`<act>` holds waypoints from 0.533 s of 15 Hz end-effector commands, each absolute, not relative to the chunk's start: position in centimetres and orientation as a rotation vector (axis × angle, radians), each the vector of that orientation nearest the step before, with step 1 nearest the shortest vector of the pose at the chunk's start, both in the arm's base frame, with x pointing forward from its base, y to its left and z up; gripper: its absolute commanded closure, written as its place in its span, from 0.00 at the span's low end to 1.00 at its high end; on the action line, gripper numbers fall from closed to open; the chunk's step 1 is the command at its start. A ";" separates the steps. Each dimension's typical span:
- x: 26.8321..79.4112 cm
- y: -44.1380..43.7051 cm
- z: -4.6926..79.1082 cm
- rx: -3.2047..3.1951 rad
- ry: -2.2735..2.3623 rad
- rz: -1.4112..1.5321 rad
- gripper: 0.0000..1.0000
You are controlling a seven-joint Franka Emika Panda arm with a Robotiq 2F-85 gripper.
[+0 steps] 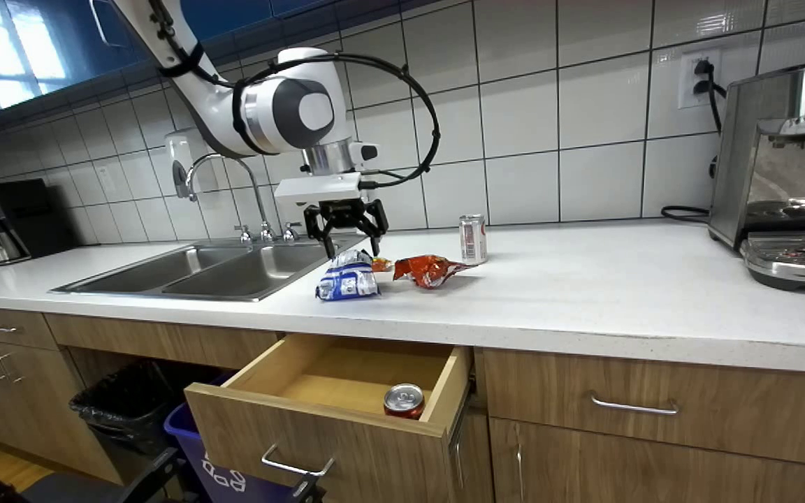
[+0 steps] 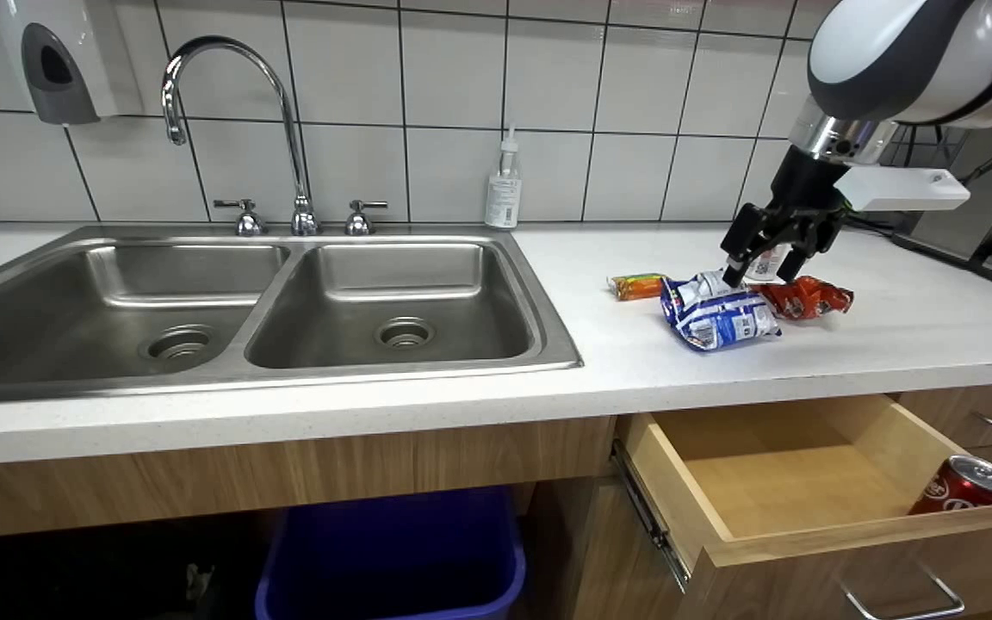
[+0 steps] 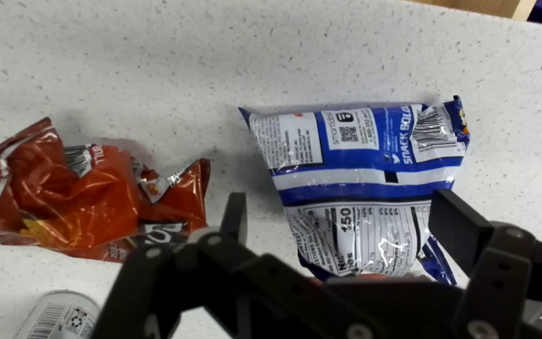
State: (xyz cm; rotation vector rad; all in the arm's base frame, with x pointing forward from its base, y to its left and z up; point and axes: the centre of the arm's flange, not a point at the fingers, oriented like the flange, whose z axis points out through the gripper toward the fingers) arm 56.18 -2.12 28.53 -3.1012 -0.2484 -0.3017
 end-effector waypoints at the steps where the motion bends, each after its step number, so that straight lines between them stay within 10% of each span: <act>1: 55.8 -1.7 29.5 -3.097 -0.274 -0.337 0.00; 8: 57.3 -1.7 29.7 -3.109 -0.274 -0.356 0.00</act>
